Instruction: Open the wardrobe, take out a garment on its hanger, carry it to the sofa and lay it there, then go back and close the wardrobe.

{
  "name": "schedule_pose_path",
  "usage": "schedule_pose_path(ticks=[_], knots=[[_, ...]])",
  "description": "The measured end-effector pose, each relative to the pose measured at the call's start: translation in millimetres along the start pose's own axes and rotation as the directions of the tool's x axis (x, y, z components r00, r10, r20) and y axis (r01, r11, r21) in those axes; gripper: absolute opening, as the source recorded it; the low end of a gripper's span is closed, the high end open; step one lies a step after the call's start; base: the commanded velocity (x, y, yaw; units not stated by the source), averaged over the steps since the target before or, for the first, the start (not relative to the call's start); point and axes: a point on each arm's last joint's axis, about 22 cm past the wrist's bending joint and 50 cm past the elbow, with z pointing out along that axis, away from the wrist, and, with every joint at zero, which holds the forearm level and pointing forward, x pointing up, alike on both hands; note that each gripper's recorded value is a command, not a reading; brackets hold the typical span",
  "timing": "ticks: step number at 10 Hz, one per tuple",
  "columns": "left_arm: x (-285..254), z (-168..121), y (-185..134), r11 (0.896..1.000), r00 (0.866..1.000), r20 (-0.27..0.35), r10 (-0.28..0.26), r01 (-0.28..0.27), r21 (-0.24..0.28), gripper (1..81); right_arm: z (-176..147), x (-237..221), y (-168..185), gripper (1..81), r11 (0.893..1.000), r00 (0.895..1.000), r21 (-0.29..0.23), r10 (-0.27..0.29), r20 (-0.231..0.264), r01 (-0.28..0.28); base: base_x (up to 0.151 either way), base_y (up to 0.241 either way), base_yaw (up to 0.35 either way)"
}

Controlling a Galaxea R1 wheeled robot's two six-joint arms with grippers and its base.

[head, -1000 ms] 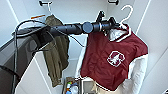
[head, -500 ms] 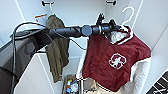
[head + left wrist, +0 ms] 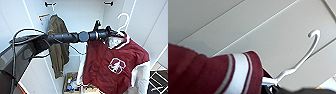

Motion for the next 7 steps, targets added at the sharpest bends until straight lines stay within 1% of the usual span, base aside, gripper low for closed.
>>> schedule_pose_path(ticks=[1, 2, 4, 7], knots=[[-2.2, -0.7, 5.5, 1.000, 1.000, 0.003, 0.015, -0.015, -0.007, 1.0, -0.1, -2.3, 0.3, 81.1, 1.000, 1.000, 0.000, 0.000, 0.002, 0.000, -0.111, 0.000, 0.000], [-0.3, -0.5, 6.3, 1.000, 1.000, -0.004, 0.019, -0.019, -0.011, 1.0, 0.0, -0.3, 0.2, 81.1, 1.000, 1.000, 0.000, -0.001, -0.001, 0.001, -0.111, 0.000, 0.000], [-5.5, -0.5, 2.6, 1.000, 1.000, 0.003, 0.025, -0.025, -0.012, 1.0, -0.3, -1.1, 1.1, 81.1, 1.000, 1.000, -0.001, -0.001, 0.000, 0.001, -0.111, 0.000, 0.000], [-13.6, -3.0, -4.9, 1.000, 1.000, 0.010, 0.015, -0.015, -0.011, 1.0, -0.2, 0.5, 1.0, 81.1, 1.000, 1.000, -0.001, -0.002, -0.001, 0.002, -0.111, 0.000, 0.000]])
